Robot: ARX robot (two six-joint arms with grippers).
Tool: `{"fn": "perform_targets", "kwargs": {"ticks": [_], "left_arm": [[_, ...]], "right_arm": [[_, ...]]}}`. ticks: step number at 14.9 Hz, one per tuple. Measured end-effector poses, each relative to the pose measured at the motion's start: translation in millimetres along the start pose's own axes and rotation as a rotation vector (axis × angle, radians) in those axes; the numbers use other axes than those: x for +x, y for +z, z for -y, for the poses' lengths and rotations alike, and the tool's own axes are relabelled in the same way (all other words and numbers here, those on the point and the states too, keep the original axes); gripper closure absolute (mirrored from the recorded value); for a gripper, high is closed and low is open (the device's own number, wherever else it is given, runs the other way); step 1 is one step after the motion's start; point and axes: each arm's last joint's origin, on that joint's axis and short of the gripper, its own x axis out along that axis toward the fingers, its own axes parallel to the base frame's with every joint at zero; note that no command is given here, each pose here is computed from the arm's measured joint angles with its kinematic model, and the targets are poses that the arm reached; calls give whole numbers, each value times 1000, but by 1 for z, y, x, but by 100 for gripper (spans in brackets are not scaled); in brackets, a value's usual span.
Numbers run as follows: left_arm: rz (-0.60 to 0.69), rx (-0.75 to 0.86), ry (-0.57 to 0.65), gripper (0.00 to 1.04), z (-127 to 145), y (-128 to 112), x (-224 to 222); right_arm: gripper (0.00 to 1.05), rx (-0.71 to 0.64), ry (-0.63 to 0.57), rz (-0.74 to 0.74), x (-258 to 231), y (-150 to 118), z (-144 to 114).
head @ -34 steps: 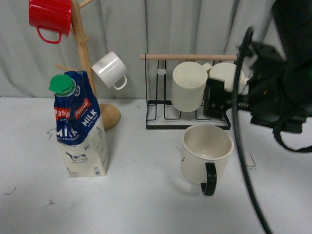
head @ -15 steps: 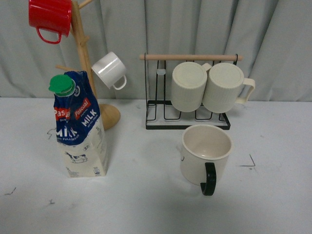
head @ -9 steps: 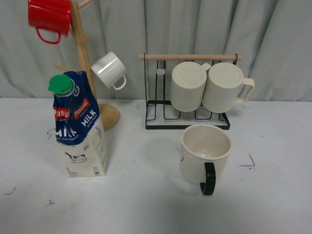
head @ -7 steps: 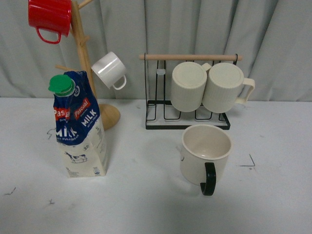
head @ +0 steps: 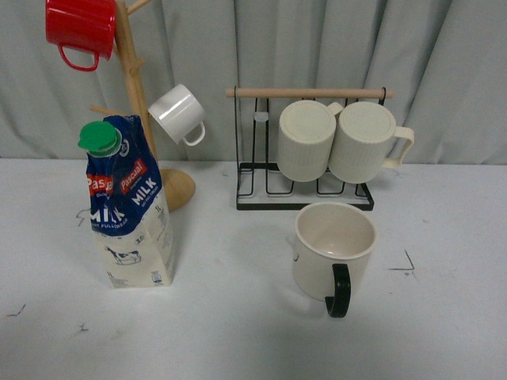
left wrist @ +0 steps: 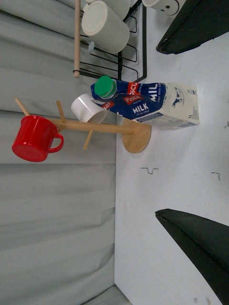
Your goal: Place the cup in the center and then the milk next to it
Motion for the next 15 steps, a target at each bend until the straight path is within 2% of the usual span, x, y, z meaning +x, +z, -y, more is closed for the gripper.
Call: {"fn": "perform_targets", "kwargs": {"ticks": [1, 3, 6, 12, 14, 15], "left_arm": [[0, 0, 0, 7, 0, 0, 0], [0, 0, 0, 7, 0, 0, 0], [0, 0, 0, 7, 0, 0, 0], [0, 0, 0, 7, 0, 0, 0], [-315, -59, 19, 7, 3, 4, 7], [-312, -85, 2, 7, 9, 20, 22]], "right_arm": [[103, 0, -1, -34, -4, -4, 0], [103, 0, 2, 8, -11, -1, 0], [103, 0, 3, -10, -11, -3, 0], [31, -2, 2, -8, -11, -3, 0], [6, -2, 3, -8, -11, -3, 0], [6, -2, 3, -7, -11, -3, 0]]}}
